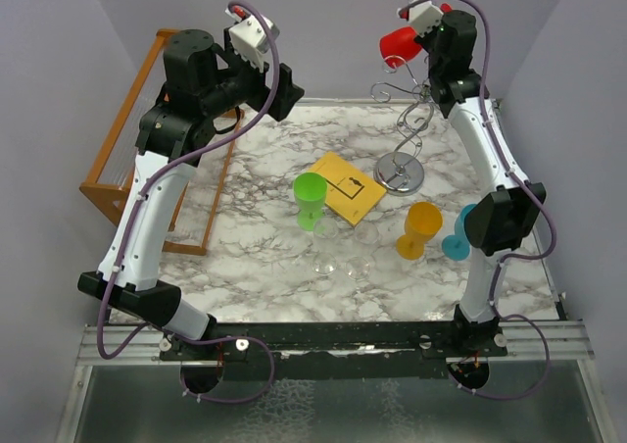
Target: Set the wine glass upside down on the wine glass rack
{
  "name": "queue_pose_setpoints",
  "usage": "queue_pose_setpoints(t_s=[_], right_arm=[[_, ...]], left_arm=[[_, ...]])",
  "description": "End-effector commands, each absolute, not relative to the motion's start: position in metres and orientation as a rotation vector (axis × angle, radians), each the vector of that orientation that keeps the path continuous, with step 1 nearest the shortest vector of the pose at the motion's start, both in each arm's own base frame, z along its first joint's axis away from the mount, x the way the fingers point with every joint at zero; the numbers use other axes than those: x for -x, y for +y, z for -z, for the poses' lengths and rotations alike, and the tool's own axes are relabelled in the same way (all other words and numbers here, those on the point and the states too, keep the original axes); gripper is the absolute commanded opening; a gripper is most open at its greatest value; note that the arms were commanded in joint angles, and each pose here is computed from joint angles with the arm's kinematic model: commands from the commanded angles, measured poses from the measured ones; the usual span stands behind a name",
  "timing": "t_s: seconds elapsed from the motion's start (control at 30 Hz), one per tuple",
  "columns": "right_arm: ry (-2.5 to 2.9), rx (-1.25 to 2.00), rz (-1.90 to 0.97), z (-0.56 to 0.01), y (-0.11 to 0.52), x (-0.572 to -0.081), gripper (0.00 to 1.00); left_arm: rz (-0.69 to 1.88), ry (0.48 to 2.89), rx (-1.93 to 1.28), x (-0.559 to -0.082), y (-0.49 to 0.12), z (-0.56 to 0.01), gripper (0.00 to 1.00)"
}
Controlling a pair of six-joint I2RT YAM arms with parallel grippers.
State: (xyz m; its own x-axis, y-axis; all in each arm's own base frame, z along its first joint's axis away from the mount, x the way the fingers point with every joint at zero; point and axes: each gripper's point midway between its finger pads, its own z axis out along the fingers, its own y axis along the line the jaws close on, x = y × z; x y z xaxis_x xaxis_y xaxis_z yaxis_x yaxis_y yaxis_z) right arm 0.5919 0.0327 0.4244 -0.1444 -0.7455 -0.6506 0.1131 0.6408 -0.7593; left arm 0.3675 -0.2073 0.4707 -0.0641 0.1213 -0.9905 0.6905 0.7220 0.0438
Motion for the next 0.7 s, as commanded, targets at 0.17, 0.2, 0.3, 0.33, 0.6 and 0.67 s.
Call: queue_pose_setpoints(t_s=[0.17, 0.2, 0.3, 0.33, 0.6, 0.67], right_arm=[[1.438, 0.800, 0.917, -0.425, 0.045, -0.583, 0.01], [1.431, 0.817, 0.917, -0.425, 0.046, -0.582, 0.01], [1.409, 0.862, 0.882, -0.426, 0.054, -0.581, 0.01], [1.401, 0.882, 0.873, -0.425, 0.057, -0.580, 0.01], [1.296, 1.011, 0.889, -0.424, 0.069, -0.573, 0.01], [1.274, 1.033, 0.891, -0.427, 0.070, -0.571, 0.01]], left_arm=[[0.532, 1.558, -0.708, -0.357, -0.206, -0.478, 0.90], [0.531, 1.558, -0.710, -0.357, -0.206, -0.477, 0.90], [0.534, 1.561, -0.713, -0.357, -0.207, -0.476, 0.90], [0.533, 1.559, -0.714, -0.356, -0.206, -0.476, 0.90], [0.529, 1.560, -0.722, -0.355, -0.206, -0.475, 0.90], [0.529, 1.562, -0.723, -0.355, -0.206, -0.474, 0.90]])
